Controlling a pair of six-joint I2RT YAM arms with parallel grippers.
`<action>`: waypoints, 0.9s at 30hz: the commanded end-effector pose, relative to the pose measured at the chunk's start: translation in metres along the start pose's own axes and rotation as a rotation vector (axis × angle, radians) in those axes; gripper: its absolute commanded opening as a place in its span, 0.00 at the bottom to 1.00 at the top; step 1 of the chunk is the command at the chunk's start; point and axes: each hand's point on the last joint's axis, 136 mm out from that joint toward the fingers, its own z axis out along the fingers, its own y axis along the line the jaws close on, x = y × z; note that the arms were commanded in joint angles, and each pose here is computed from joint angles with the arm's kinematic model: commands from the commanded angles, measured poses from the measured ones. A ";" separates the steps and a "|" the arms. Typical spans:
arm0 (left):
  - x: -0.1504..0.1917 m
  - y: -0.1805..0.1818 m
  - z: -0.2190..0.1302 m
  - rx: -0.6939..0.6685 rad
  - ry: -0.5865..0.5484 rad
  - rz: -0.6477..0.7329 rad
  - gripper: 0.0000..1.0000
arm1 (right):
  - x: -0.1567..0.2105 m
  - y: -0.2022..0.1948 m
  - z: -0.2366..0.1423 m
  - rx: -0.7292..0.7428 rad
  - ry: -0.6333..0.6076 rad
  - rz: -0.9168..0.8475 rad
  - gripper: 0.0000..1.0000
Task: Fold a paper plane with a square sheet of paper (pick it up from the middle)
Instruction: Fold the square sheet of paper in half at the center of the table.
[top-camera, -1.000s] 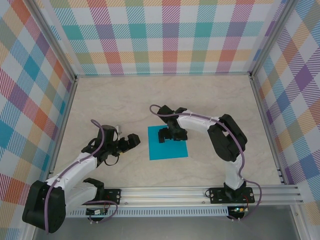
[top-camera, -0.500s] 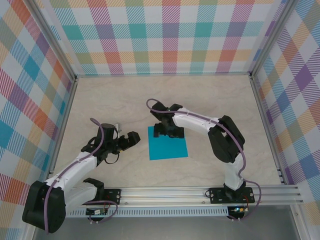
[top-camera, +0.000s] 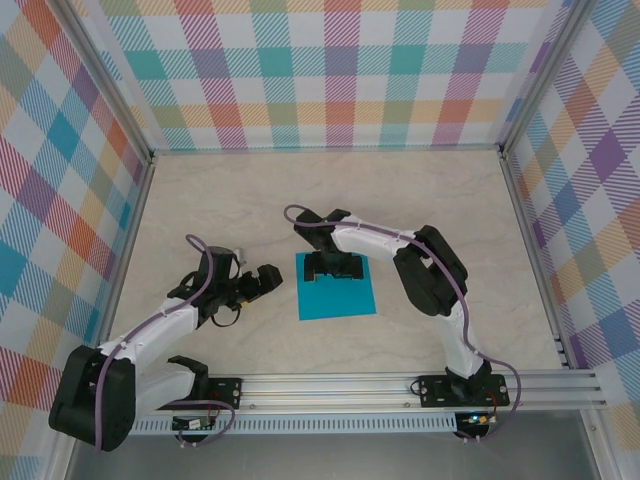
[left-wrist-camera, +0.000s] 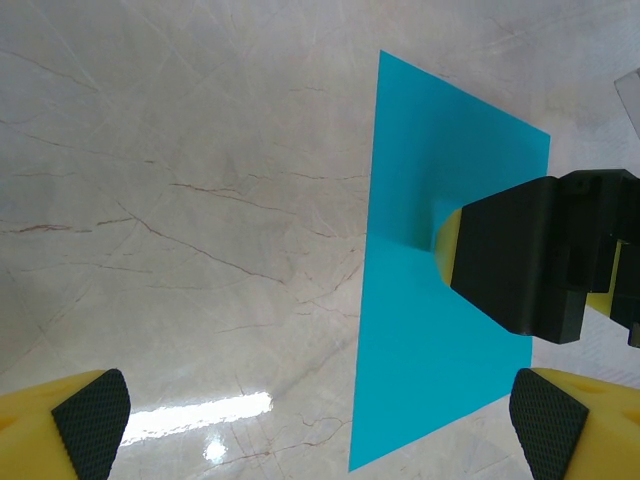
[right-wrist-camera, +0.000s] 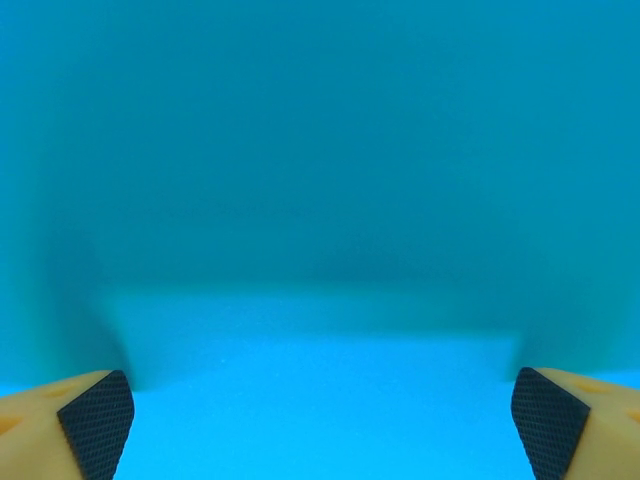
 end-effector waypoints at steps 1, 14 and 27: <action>-0.005 -0.014 -0.004 0.040 -0.013 0.034 1.00 | 0.002 0.002 0.005 0.007 0.039 -0.037 1.00; -0.003 -0.011 -0.010 0.029 -0.024 0.035 1.00 | 0.033 -0.018 0.045 0.082 0.157 0.010 1.00; -0.003 -0.009 -0.010 0.021 -0.027 0.028 1.00 | 0.035 -0.019 0.051 0.102 0.163 0.009 0.95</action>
